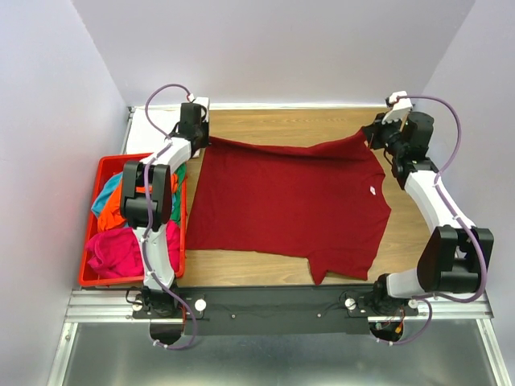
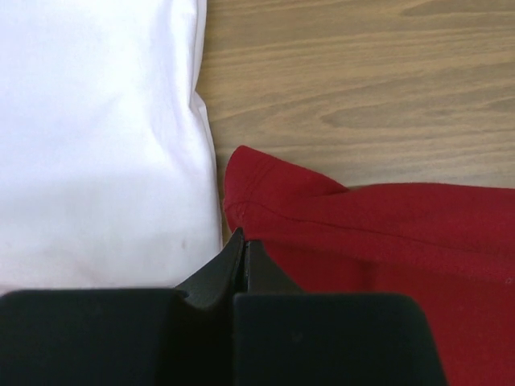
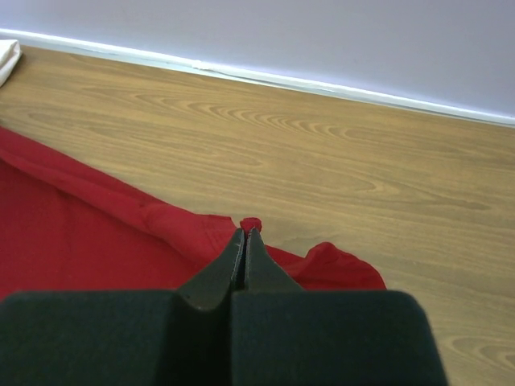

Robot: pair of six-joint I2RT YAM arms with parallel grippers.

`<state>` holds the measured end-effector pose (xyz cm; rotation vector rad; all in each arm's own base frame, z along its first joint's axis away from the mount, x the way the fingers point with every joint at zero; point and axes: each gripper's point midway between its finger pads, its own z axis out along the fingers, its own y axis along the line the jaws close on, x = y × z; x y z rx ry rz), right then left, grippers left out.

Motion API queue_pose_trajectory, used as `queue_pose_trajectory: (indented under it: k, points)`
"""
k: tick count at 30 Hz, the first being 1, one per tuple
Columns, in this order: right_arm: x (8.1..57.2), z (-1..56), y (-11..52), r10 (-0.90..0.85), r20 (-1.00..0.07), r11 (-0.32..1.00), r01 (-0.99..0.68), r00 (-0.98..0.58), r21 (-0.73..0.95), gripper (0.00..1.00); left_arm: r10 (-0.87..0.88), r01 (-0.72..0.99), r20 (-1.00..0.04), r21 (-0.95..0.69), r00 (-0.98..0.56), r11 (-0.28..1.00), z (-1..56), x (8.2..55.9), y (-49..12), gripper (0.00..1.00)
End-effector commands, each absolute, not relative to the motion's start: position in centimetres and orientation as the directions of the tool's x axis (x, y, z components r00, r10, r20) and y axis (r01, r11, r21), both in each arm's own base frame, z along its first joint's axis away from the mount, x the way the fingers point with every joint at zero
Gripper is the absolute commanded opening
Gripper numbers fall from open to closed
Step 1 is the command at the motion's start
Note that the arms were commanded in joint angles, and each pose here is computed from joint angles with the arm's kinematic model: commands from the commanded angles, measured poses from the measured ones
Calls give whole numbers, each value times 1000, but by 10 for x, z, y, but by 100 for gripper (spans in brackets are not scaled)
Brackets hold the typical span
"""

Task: Fold and stack the t-shirts
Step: Fold the tshirt

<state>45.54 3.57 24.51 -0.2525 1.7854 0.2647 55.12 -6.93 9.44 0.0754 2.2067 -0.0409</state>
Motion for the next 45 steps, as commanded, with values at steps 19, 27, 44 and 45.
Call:
queue_pose_trajectory:
  k: [19, 27, 44, 45]
  points:
    - [428, 239, 22, -58, -973, 969, -246, -222, -2, 0, 20, 42, -820, -5, -572, 999, 104, 525, -68, 0]
    - [413, 224, 19, -75, -965, 972, -236, -251, -14, 0, 28, 61, -788, -12, -615, 998, 87, 510, -75, 0]
    - [353, 181, -4, -264, -888, 955, -232, -377, -186, 46, 22, 78, -902, -13, -431, 997, 197, 462, -75, 52]
    - [351, 182, 0, -268, -885, 950, -256, -381, -177, 47, 17, 89, -923, -18, -383, 996, 219, 459, -75, 53]
